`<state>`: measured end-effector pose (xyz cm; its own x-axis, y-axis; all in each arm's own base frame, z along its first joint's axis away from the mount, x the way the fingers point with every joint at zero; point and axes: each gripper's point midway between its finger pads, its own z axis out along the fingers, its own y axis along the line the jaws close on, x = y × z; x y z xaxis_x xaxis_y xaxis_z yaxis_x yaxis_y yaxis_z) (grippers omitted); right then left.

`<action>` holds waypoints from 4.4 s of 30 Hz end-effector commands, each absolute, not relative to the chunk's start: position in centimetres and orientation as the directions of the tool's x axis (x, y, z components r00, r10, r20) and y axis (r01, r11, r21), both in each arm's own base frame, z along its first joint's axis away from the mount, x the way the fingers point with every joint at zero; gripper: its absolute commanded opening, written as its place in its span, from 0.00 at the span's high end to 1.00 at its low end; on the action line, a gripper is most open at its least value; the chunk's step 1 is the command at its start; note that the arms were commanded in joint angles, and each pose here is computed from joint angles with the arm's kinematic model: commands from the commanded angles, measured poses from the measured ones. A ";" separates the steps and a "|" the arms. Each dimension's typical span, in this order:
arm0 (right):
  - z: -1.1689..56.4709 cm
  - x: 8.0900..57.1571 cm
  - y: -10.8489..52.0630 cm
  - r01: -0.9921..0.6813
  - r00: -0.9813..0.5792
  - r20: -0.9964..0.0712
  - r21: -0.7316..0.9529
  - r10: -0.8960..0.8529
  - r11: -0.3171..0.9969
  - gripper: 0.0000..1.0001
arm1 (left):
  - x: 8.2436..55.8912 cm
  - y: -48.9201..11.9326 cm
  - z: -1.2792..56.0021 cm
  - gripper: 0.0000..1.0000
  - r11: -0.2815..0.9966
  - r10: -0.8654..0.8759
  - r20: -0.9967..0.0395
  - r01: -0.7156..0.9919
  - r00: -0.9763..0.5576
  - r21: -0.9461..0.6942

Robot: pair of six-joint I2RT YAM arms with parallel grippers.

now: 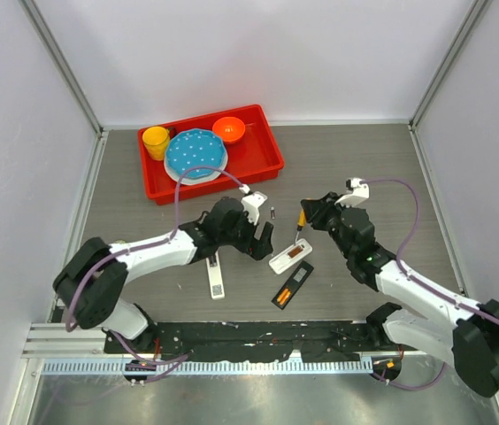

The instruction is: Unload the batteries from the remote control

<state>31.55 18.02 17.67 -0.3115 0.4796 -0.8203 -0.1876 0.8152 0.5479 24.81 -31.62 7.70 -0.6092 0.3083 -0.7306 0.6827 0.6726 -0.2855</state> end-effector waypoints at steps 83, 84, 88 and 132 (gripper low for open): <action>16.6 27.3 11.5 -0.035 -0.297 -0.800 0.555 0.521 0.831 0.99 | 18.4 -39.8 1.4 0.29 0.404 0.687 -0.653 0.914 -0.317 -0.018; 16.6 27.3 11.6 -0.035 -0.297 -0.800 0.555 0.521 0.831 0.99 | 18.2 -39.2 1.0 0.30 0.407 0.695 -0.644 0.913 -0.319 -0.013; 16.3 27.7 11.5 -0.026 -0.293 -0.801 0.552 0.522 0.833 0.99 | 18.6 -38.5 0.9 0.35 0.429 0.685 -0.645 0.903 -0.339 -0.018; 18.5 28.0 19.6 -0.365 -0.336 -0.719 0.695 0.608 0.620 0.99 | 18.4 -39.8 12.9 0.22 0.239 0.227 -0.826 0.852 -0.516 -0.466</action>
<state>28.19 17.52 15.04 -0.3641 0.5550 -0.7479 -0.2546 0.7132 0.6531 19.17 -38.71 11.33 -0.5175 0.2751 -0.8102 0.8440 0.3201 -0.4304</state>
